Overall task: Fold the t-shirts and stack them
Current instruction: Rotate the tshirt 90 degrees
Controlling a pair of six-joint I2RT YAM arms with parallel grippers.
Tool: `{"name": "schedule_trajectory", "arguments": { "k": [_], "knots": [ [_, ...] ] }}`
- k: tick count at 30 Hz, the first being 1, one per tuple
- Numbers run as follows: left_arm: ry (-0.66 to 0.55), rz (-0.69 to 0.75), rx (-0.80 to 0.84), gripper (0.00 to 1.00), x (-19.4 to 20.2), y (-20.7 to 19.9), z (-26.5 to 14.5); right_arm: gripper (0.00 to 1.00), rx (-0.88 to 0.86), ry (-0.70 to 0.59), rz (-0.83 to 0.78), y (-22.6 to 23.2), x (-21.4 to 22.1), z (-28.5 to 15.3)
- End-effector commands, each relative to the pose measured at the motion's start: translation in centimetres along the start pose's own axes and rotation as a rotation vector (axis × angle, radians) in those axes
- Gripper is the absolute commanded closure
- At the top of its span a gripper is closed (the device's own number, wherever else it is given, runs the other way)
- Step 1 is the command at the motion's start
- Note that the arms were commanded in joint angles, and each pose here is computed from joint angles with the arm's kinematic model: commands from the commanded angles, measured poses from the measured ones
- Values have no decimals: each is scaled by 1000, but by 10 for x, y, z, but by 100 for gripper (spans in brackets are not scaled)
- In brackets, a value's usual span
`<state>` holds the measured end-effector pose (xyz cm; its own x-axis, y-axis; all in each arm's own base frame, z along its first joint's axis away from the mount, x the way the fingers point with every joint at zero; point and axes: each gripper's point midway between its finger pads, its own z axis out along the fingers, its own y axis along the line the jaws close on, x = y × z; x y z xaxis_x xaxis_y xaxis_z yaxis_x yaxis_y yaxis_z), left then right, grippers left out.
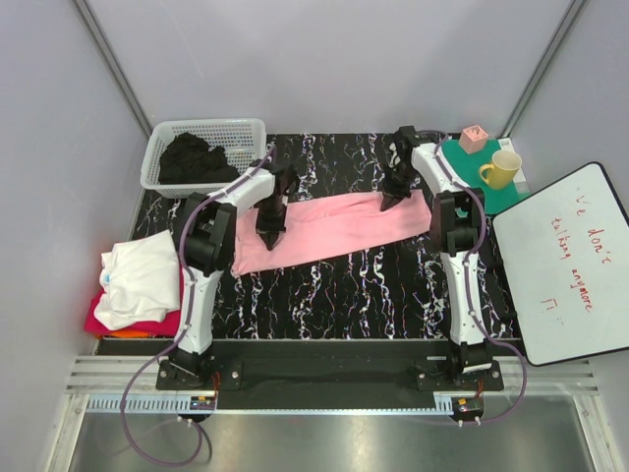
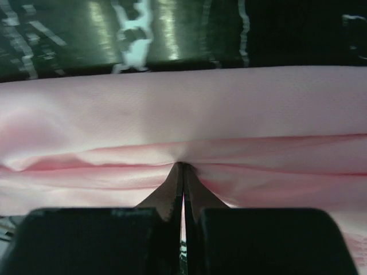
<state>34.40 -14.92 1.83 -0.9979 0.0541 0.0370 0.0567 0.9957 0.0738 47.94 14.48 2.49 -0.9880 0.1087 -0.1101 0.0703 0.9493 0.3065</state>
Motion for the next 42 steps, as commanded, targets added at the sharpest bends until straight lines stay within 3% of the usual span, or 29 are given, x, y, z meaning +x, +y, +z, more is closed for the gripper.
{"name": "schedule_trajectory", "arguments": {
  "k": [1,9,17,28,34,42],
  "knots": [
    [-26,-20,4,100,-19,-4,-4,100,196,22,12,-36,6,5],
    [-42,-19,-25,100,-43,-3,-1,100,279,228,55,-55,75,-2],
    [-100,-109,27,100,-75,-6,-5,100,254,464,84,-31,169,-37],
    [-199,-168,274,100,-128,-57,-20,100,161,536,-91,30,235,-50],
    [-266,-113,393,100,-129,-73,-62,100,138,409,-158,45,212,-68],
    [-385,-83,427,100,-105,-60,-138,100,106,95,-246,85,115,-90]
  ]
}}
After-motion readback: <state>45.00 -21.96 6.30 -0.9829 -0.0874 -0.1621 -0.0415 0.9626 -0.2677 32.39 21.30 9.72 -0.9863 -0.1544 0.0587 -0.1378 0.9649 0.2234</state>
